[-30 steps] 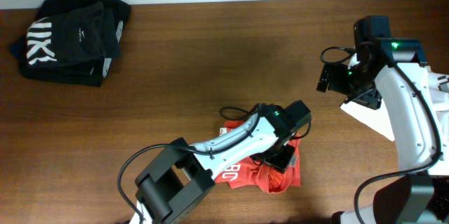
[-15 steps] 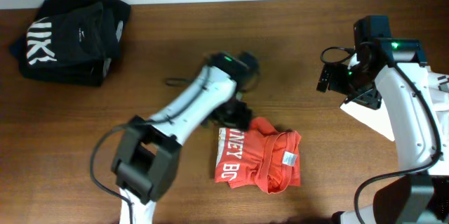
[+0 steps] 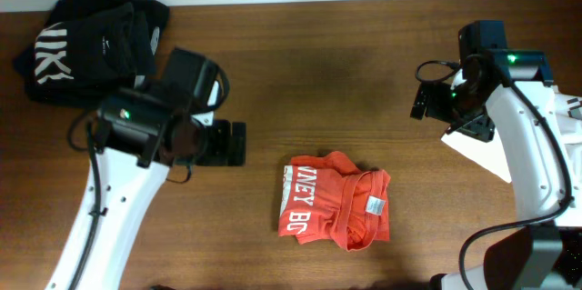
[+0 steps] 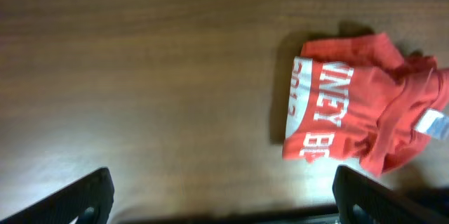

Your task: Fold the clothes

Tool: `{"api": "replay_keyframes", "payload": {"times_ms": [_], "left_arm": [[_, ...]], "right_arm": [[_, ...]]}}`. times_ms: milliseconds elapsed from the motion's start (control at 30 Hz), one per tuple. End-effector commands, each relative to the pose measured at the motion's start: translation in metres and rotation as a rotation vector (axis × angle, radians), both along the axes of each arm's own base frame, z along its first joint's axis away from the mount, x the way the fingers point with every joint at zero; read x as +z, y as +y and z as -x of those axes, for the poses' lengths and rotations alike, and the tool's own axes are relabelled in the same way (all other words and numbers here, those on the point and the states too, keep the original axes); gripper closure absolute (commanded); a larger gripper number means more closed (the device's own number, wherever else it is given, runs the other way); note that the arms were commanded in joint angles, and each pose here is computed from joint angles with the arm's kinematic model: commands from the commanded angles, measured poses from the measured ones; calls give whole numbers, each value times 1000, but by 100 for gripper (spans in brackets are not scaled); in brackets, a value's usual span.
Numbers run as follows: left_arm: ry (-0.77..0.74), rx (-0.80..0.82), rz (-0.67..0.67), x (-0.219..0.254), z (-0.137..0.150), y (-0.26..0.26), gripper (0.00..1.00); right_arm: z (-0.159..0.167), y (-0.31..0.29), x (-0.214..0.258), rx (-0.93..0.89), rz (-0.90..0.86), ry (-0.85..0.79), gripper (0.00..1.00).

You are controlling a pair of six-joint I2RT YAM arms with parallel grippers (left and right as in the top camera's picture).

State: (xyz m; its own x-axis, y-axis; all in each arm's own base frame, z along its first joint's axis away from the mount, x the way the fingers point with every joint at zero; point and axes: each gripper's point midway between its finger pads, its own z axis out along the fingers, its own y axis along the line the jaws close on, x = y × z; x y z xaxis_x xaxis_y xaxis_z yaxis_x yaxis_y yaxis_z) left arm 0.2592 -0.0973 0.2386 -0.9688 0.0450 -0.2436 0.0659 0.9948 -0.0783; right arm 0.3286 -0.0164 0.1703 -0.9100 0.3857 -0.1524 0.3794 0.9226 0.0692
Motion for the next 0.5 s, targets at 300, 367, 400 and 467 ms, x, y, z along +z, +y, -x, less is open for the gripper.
{"api": "replay_keyframes", "payload": {"times_ms": [300, 367, 400, 467], "left_arm": [[98, -228, 669, -182, 39, -103, 2], [107, -205, 665, -195, 46, -100, 3], [94, -194, 676, -198, 45, -101, 6], [87, -191, 684, -200, 46, -104, 7]], "right_arm": [[-1, -4, 2, -7, 20, -5, 1], [-1, -4, 2, -6, 20, -5, 1], [-1, -4, 2, -6, 20, -5, 1], [-1, -4, 2, -6, 20, -5, 1]]}}
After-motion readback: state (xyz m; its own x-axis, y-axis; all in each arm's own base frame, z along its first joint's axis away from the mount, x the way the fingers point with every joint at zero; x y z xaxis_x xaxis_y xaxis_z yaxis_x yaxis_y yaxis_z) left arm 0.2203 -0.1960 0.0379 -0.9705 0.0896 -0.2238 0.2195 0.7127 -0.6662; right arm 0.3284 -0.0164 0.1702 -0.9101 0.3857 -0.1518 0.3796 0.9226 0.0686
